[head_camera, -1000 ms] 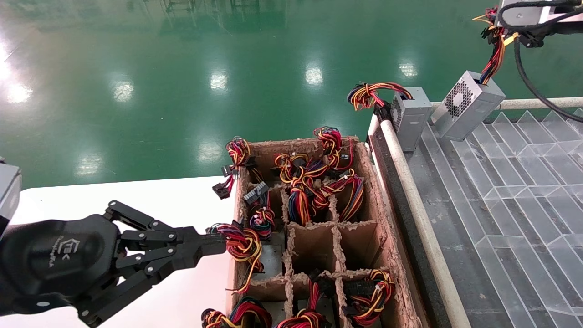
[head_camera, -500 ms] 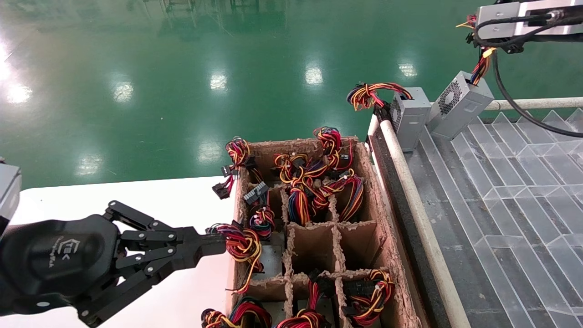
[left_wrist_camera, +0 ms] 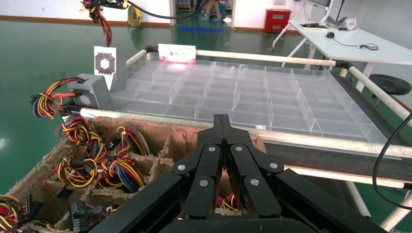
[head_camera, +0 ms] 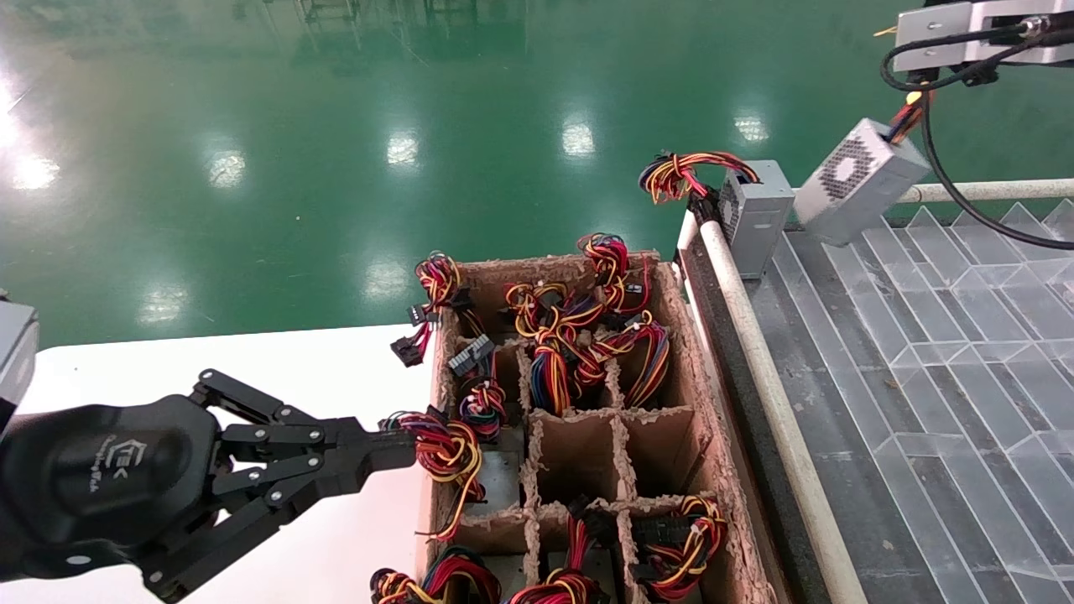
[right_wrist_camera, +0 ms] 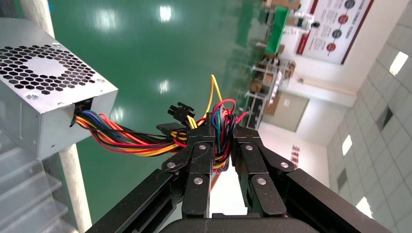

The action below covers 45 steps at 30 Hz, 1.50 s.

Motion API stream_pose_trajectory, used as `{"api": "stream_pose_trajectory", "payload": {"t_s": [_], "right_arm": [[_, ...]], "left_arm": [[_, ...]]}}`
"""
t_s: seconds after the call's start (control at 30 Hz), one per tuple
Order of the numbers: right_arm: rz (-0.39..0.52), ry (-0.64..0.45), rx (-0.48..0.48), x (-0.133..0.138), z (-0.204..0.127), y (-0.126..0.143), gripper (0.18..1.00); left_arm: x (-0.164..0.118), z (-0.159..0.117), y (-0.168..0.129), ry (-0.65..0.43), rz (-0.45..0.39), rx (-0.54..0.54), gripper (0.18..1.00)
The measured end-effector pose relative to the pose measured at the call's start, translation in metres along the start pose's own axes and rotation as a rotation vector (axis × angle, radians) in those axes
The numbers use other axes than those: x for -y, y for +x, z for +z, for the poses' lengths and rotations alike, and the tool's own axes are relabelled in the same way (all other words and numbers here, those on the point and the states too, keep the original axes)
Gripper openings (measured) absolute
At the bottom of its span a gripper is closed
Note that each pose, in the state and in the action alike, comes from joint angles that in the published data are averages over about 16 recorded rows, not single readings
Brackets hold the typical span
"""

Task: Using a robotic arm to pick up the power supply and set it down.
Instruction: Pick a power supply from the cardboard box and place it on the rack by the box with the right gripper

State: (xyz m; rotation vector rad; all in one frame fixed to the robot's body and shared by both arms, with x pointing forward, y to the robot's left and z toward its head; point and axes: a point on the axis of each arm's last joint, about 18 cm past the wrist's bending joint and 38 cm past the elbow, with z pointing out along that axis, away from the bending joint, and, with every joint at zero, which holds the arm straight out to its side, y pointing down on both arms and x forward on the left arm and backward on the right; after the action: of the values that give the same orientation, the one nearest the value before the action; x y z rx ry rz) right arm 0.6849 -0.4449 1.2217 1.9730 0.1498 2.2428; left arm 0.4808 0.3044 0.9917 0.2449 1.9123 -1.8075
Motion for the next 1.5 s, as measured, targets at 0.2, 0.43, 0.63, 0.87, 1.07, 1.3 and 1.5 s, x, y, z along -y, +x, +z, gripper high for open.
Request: {"api": "stream_pose_trajectory", "payload": {"t_s": [0.2,0.43,0.63,0.87,1.07,1.3,1.5], "right_arm": [[-0.010,0.004,0.008,0.002,0.002,-0.004,0.231],[-0.003,0.047,0.018,0.012,0.004,-0.009,0.231],[0.006,0.082,0.028,0.022,0.007,-0.015,0.231],[0.026,0.123,0.047,0.032,0.009,-0.023,0.231],[0.051,0.162,0.065,0.039,0.008,-0.027,0.231],[0.077,0.202,0.074,0.046,0.007,-0.027,0.230],[0.092,0.223,0.073,0.052,0.006,-0.024,0.230]], "left_arm": [[0.000,0.000,0.000,0.000,0.000,0.000,0.191],[0.000,0.000,0.000,0.000,0.000,0.000,0.191],[0.000,0.000,0.000,0.000,0.000,0.000,0.191],[0.000,0.000,0.000,0.000,0.000,0.000,0.191],[0.000,0.000,0.000,0.000,0.000,0.000,0.191],[0.000,0.000,0.000,0.000,0.000,0.000,0.191],[0.000,0.000,0.000,0.000,0.000,0.000,0.191]]}}
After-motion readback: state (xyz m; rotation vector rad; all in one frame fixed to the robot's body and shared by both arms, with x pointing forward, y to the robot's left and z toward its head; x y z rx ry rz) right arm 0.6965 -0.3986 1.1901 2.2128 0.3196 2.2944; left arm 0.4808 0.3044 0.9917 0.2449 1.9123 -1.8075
